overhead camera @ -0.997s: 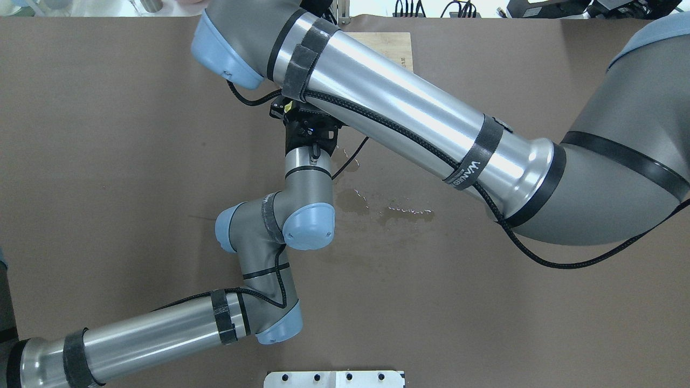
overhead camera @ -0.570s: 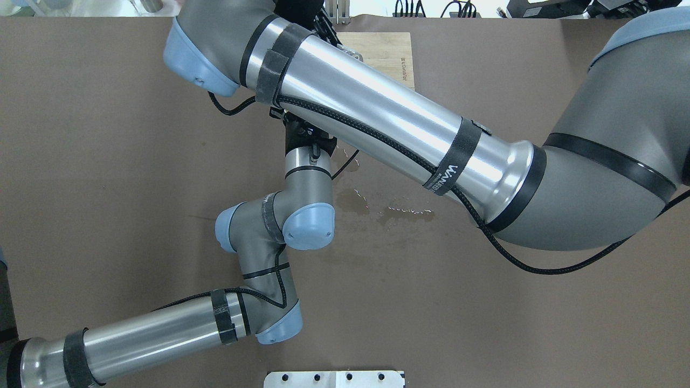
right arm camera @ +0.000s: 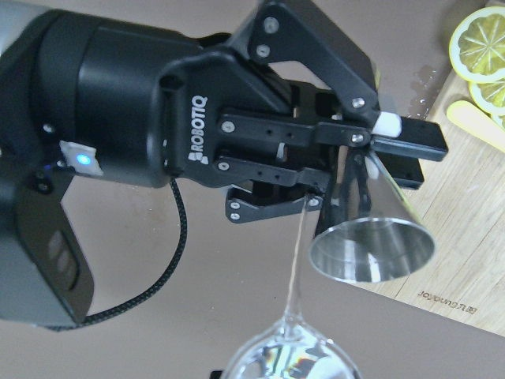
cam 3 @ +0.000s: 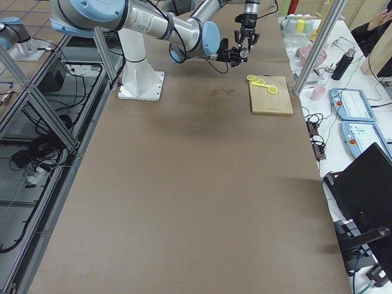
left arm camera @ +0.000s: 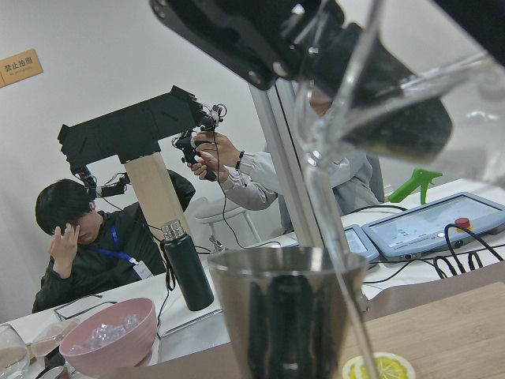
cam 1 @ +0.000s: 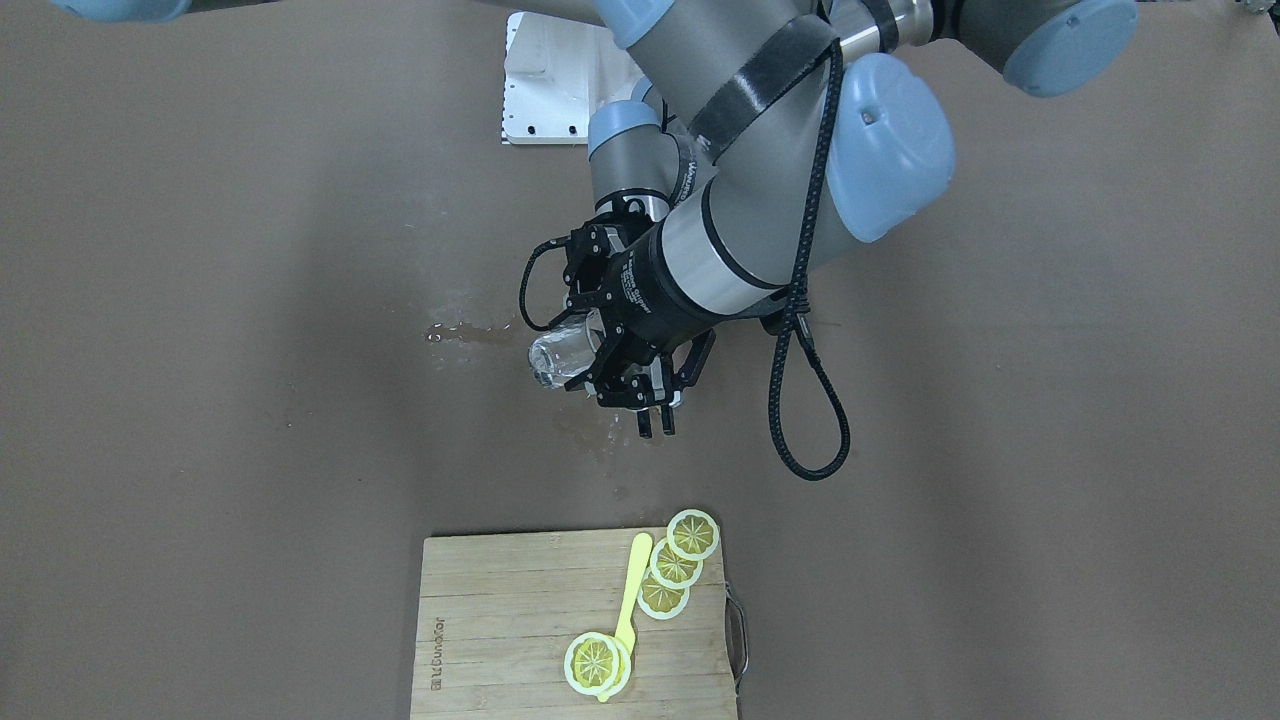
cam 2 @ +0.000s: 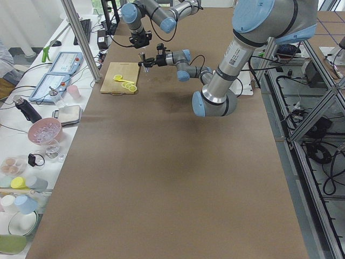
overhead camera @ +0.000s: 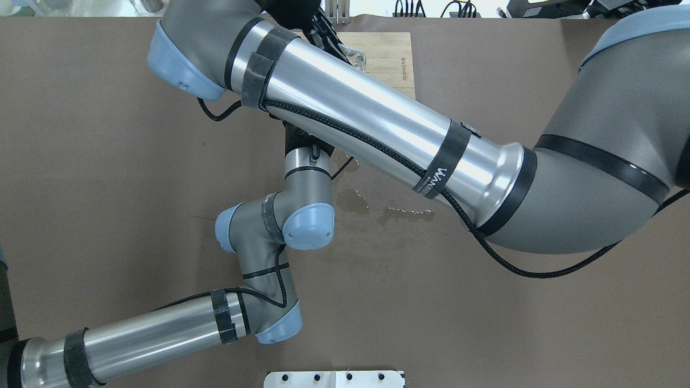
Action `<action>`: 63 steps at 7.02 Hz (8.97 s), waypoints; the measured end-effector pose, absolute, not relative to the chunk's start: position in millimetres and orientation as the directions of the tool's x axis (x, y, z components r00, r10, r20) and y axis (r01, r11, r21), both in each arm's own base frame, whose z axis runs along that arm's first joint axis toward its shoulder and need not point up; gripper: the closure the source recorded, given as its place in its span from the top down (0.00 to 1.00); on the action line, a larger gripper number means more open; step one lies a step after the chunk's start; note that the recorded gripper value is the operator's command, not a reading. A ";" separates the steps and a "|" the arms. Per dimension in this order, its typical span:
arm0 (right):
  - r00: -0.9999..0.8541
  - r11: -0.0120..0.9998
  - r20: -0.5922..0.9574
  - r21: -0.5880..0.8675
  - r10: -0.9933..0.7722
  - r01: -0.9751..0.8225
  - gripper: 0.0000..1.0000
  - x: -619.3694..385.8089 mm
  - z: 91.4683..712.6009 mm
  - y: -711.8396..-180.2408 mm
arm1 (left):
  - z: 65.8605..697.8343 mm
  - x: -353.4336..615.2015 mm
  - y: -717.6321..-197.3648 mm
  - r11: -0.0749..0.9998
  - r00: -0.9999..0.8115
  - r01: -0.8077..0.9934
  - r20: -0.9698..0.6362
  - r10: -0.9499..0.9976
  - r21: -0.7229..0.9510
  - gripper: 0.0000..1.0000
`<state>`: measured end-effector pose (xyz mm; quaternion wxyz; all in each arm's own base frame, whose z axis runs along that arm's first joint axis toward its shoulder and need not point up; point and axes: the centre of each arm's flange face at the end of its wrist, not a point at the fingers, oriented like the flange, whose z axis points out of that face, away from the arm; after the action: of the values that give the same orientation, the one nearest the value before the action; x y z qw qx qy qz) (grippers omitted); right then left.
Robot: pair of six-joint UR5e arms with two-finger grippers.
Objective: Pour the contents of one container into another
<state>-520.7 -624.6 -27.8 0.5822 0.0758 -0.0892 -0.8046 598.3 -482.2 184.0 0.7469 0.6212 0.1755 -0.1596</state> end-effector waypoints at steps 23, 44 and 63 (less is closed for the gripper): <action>0.126 -0.076 -0.195 0.779 -0.973 0.622 0.00 -269.9 196.1 -632.3 | 183.3 589.9 -489.2 0.173 0.884 0.464 -0.467 -0.027 0.869 0.00; 0.088 -0.067 -0.093 0.964 -0.992 0.258 0.00 -250.2 554.3 -579.3 | 552.1 386.7 -371.2 0.101 0.732 0.678 -0.655 -0.190 0.728 0.00; 0.078 -0.078 -0.100 0.965 -0.992 0.249 1.00 -264.5 562.1 -574.1 | 576.1 393.0 -302.1 -0.124 0.731 0.660 -0.672 -0.118 0.741 0.99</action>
<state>-264.5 -574.1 562.1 0.5570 0.4781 -0.3885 -0.5570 393.0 -302.1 576.1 0.6314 0.6833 0.1984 -0.3083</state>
